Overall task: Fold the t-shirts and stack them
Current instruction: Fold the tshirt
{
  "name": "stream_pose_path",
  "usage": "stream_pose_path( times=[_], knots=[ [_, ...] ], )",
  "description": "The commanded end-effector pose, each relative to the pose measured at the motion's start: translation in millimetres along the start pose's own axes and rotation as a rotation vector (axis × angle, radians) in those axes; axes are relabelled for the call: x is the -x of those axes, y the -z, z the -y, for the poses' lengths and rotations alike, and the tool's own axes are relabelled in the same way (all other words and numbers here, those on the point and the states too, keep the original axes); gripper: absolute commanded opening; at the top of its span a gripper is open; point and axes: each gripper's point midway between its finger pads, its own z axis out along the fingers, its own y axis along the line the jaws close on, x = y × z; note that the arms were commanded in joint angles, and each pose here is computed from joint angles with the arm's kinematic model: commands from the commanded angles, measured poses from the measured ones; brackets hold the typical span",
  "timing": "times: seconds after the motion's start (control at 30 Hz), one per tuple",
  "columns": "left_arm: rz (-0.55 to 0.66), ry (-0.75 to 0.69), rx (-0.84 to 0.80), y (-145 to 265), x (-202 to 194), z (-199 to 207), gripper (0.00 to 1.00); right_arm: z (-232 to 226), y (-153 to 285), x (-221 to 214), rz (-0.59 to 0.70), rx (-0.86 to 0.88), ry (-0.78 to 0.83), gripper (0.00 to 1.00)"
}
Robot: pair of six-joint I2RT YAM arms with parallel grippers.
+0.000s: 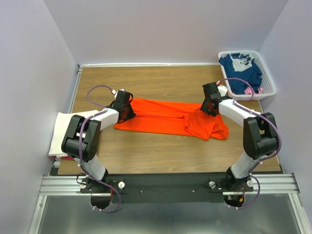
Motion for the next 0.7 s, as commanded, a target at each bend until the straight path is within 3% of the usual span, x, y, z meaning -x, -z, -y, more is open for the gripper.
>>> stream_pose_path(
  times=[0.0, 0.37, 0.67],
  knots=[
    [-0.005, -0.001, 0.089, -7.5, -20.1, -16.7, 0.22, -13.4, -18.5, -9.7, -0.032, 0.061, 0.003, 0.52],
    [-0.075, -0.143, 0.113, 4.7, -53.3, -12.5, 0.07, -38.6, -66.3, -8.6, -0.08, 0.074, 0.06, 0.52],
    [-0.183, -0.263, 0.014, 30.0, -97.6, 13.0, 0.0, -108.1, -107.9, 38.8, -0.029, 0.214, 0.205, 0.52]
  ],
)
